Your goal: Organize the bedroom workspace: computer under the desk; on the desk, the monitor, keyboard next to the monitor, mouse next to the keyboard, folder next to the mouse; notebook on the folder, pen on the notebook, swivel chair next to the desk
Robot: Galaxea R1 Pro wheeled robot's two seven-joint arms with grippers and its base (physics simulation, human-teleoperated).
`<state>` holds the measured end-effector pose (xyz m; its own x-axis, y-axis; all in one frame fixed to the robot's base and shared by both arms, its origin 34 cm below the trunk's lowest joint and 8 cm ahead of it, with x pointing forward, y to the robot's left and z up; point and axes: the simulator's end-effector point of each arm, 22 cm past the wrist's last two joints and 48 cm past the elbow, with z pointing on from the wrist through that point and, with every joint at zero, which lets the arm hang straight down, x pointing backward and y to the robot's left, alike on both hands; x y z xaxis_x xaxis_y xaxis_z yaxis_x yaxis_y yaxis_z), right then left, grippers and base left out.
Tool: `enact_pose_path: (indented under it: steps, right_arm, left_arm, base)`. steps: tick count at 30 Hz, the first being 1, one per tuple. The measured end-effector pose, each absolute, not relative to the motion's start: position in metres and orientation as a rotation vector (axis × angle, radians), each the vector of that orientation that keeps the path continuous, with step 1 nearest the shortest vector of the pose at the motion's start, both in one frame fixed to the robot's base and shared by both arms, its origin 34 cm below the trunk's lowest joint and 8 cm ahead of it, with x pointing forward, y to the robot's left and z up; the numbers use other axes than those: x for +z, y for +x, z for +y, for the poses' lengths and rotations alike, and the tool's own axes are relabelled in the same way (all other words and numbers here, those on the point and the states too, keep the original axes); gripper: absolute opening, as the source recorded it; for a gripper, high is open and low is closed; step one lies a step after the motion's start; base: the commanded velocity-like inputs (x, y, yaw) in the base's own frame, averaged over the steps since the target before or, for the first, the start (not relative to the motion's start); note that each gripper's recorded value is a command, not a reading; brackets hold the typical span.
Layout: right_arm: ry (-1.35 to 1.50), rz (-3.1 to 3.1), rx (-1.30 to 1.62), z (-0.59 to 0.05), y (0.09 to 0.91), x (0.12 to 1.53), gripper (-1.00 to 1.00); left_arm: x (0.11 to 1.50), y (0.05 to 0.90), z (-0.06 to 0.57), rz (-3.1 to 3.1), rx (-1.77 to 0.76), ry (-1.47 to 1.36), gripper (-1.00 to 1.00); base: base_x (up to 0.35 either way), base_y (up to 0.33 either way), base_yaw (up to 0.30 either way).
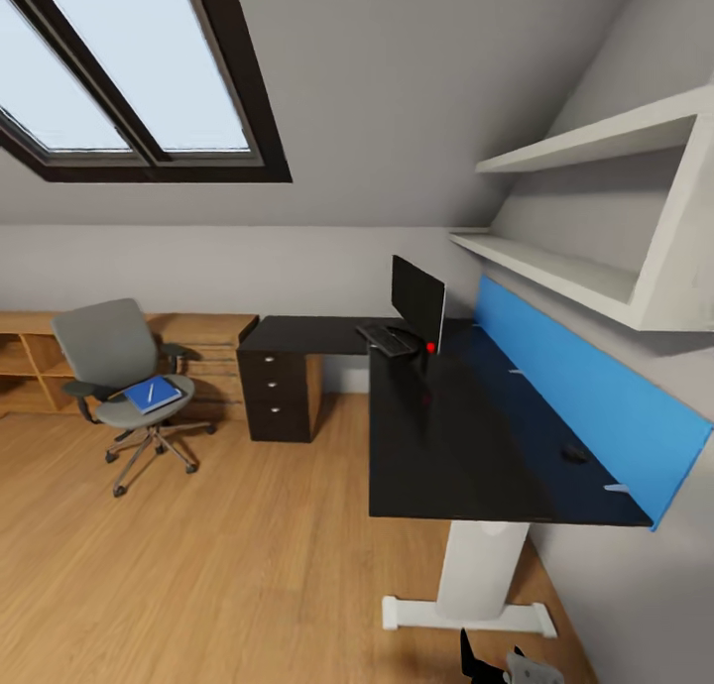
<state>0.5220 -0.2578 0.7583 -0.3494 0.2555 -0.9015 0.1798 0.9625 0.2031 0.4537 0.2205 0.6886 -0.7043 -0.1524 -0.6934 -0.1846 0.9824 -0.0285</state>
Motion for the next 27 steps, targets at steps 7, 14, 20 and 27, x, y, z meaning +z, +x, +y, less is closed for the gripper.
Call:
enact_pose_path:
  steps: [7,14,20,27]
  right_arm:
    - [0.313,1.939,0.080,-0.258,0.522,0.758,1.00]
    - [0.311,1.938,0.070,-0.264,0.522,0.758,1.00]
    - [0.310,1.939,0.069,-0.265,0.522,0.758,1.00]
    - [0.317,1.934,0.064,-0.267,0.522,0.759,1.00]
  left_arm:
    - [0.688,0.453,0.220,2.365,0.053,-0.233,1.00]
    - [0.688,0.453,0.219,2.365,0.051,-0.231,1.00]
    - [0.688,0.454,0.220,2.364,0.052,-0.232,1.00]
    - [0.770,0.542,0.161,2.189,-0.118,-0.155,1.00]
  base:
    - [0.020,-0.125,-0.051]
    - [0.111,-0.253,-0.005]
    - [0.007,-0.018,0.000]
    - [0.000,0.000,0.000]
